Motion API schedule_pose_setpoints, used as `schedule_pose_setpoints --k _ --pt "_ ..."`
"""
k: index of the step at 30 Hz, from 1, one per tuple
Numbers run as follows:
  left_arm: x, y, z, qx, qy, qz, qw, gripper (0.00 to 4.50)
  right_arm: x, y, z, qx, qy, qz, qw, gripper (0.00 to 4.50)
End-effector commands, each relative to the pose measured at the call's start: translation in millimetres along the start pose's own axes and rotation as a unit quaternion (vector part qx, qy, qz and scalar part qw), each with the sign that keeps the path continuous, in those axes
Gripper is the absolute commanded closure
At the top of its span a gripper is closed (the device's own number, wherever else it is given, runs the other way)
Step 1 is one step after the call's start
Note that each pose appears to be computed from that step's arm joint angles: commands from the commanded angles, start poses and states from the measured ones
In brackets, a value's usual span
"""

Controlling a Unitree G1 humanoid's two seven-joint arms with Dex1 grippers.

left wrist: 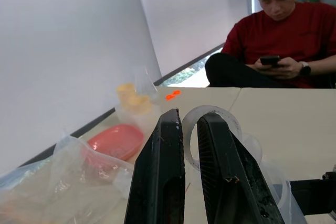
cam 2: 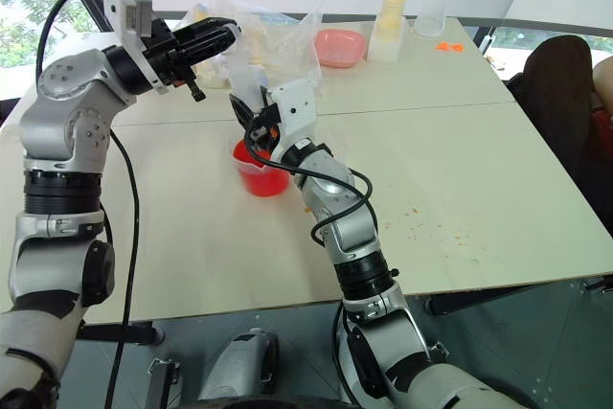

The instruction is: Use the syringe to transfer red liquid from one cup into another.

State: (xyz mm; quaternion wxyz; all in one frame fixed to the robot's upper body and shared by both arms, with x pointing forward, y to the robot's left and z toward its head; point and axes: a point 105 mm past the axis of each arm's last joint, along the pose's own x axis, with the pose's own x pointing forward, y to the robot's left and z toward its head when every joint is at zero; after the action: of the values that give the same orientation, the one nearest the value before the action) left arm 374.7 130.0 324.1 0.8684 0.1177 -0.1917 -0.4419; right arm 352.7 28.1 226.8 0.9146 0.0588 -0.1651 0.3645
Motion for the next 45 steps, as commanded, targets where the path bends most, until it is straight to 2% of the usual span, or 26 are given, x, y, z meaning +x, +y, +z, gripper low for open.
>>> schedule_pose_setpoints --k 1,8,12,16,20,22,27,31,36,45 --pt "-3 20 56 0.044 -0.084 0.053 0.994 4.16 7 45 -12 0.023 0.017 0.081 0.996 3.10" --pt "-3 17 48 0.043 -0.066 0.038 0.996 4.16 7 46 -12 0.024 0.016 0.084 0.996 3.10" --pt "-11 2 25 0.033 -0.020 -0.004 0.999 2.91 11 37 0 0.015 -0.001 0.074 0.997 3.10" --pt "-24 -3 21 -0.007 -0.008 -0.008 1.000 1.13 16 21 41 -0.004 -0.046 0.056 0.997 3.10" --pt "-48 -6 22 -0.070 0.004 -0.009 0.998 1.13 14 14 84 -0.001 -0.090 0.049 0.995 3.10" --pt "-62 -11 17 -0.113 0.020 -0.016 0.993 1.13 11 15 94 0.004 -0.095 0.047 0.994 3.10" --pt "-110 -46 -13 -0.169 0.109 -0.063 0.978 1.13 6 18 93 0.011 -0.089 0.046 0.995 3.10" --pt "-126 -37 -23 -0.165 0.120 0.004 0.979 1.13 5 15 86 0.018 -0.082 0.037 0.996 3.10" --pt "-123 -31 -19 -0.156 0.097 0.039 0.982 1.13 4 -1 88 0.025 -0.084 0.017 0.996 3.10" --pt "-96 -36 -16 -0.151 0.072 0.006 0.986 1.13 -30 -56 107 -0.031 -0.075 -0.055 0.995 3.10"
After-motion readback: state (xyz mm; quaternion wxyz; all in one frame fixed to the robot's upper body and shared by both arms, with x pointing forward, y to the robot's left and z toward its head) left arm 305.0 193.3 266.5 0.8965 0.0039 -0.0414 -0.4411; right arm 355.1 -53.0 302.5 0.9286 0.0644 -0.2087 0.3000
